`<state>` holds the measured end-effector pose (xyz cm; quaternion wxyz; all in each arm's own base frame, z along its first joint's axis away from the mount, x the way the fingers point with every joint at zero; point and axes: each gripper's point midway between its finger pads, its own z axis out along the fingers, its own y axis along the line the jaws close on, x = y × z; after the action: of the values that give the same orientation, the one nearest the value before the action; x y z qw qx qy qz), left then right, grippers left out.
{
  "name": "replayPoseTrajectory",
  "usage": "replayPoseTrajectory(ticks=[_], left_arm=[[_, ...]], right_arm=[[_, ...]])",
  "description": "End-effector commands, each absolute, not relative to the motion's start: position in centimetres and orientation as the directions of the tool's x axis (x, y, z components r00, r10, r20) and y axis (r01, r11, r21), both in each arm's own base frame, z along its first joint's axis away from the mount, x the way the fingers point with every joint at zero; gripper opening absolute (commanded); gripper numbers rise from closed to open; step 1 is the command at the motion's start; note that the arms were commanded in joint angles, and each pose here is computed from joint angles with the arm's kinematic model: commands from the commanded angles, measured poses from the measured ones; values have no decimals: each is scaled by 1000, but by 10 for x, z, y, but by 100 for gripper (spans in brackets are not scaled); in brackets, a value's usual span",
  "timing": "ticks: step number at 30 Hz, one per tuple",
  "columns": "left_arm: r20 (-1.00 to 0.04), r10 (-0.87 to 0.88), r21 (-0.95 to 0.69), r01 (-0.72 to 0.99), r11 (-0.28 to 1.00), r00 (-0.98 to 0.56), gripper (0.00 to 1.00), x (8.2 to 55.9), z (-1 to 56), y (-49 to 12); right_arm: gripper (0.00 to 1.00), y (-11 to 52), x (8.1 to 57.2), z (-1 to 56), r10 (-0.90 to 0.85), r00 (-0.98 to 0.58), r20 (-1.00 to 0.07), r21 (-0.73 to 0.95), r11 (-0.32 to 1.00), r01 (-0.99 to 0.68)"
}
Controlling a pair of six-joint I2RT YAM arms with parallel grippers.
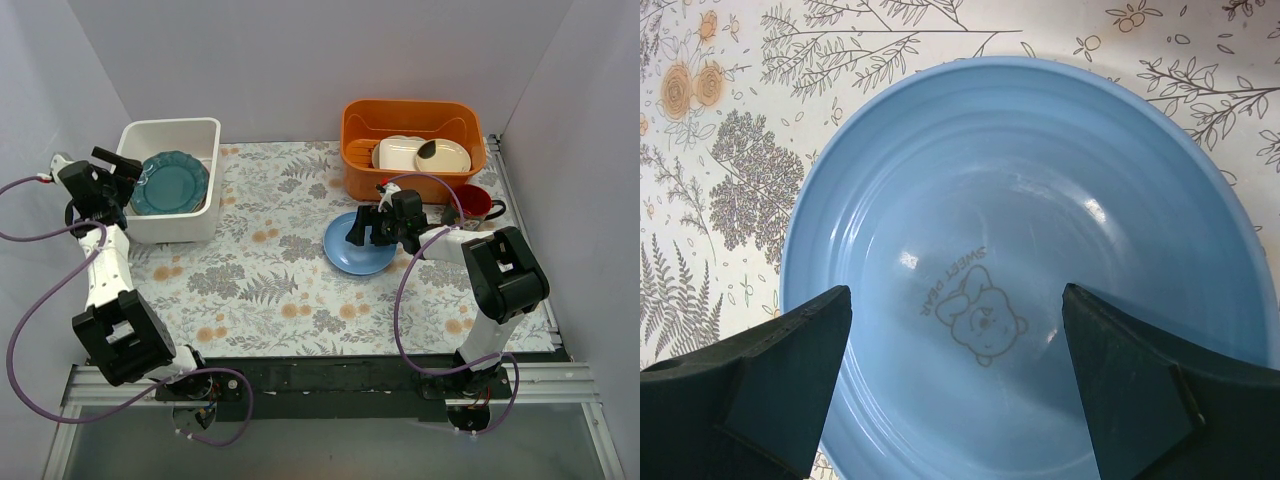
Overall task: Place the plates into the plastic bin on the countertop
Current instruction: Place the plate in the plastic bin, then pick up the plate at the center of the board.
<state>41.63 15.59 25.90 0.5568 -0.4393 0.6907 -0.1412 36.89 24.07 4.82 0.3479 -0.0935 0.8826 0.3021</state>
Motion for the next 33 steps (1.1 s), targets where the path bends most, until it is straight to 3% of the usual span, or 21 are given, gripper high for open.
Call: replayPoseTrajectory(ticks=[1, 11, 33], left_arm=[[-711, -701, -649, -434, 625, 55, 98, 408, 297, 157], [-723, -691, -659, -321, 680, 18, 98, 414, 314, 129], [-776, -584, -580, -93, 809, -240, 98, 449, 303, 9]], right_arm=[[93, 246, 374, 53, 52, -740, -671, 478, 793, -378], [93, 246, 376, 55, 51, -735, -676, 475, 793, -382], [93, 246, 372, 64, 58, -728, -683, 480, 787, -388]])
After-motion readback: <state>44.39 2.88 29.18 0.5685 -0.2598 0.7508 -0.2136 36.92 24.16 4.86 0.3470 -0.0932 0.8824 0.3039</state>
